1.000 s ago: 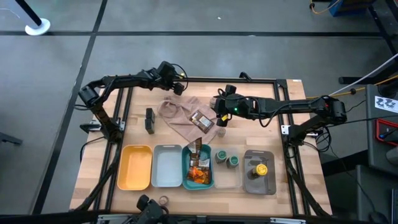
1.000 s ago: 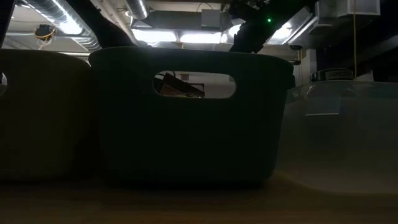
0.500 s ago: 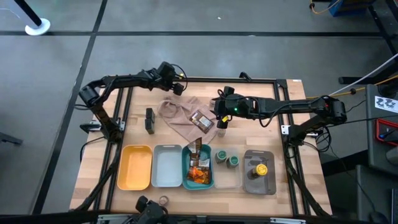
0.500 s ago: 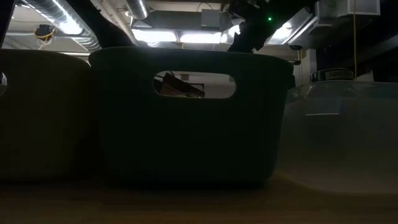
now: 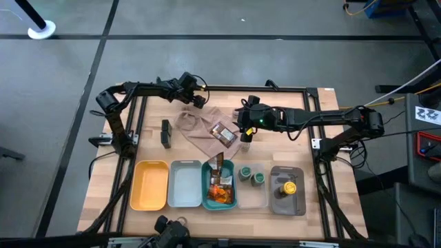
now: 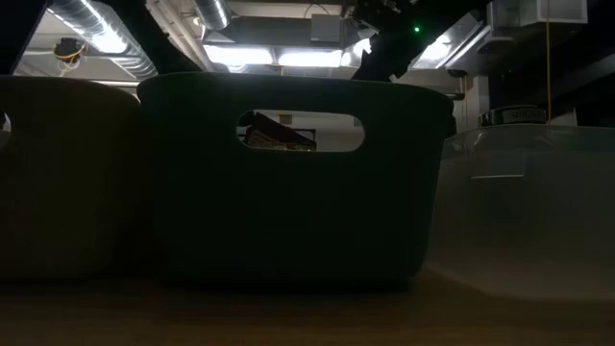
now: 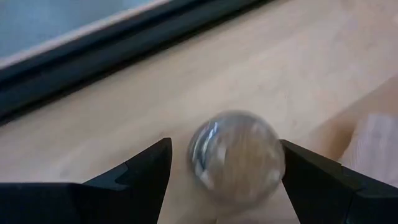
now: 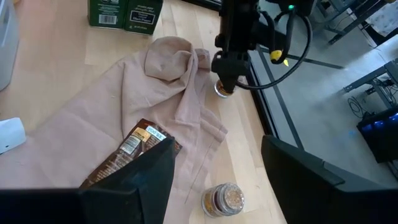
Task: Sort spices by type
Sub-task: Put the brown seasoning bottle into the gray bin
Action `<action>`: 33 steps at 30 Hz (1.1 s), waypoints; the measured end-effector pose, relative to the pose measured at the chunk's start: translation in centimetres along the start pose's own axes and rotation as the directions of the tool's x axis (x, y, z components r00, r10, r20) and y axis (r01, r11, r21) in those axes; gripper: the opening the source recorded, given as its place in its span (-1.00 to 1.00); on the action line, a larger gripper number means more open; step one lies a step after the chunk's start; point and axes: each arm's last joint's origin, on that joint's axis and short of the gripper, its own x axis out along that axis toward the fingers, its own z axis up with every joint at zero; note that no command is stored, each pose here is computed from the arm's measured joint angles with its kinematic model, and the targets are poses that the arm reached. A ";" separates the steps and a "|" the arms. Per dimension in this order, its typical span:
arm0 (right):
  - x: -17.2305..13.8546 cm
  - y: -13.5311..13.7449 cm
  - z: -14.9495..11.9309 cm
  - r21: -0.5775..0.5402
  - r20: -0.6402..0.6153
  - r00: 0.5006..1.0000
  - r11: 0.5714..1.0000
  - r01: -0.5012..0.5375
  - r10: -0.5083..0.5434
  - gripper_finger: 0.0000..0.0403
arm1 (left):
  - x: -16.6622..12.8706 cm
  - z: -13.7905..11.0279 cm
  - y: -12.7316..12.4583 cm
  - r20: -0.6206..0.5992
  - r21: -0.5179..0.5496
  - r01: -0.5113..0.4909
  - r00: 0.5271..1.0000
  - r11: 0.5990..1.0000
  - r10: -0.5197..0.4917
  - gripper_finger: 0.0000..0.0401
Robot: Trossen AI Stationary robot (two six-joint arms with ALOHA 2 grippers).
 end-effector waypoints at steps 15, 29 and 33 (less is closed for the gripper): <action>0.0 0.0 -0.2 -0.007 -0.019 1.000 1.000 -0.003 0.003 0.18 | 0.3 0.1 0.0 0.004 -0.032 0.027 1.000 0.999 -0.027 -0.13; 0.0 0.1 -0.6 0.009 -0.064 0.998 1.000 -0.007 0.007 0.18 | -7.6 1.6 -1.7 0.073 0.049 0.349 0.933 0.936 -0.352 -0.13; 0.0 0.2 -0.8 0.005 -0.081 0.997 1.000 -0.012 0.012 0.18 | -11.5 0.4 -3.1 0.022 0.121 0.427 0.901 0.896 -0.432 -0.13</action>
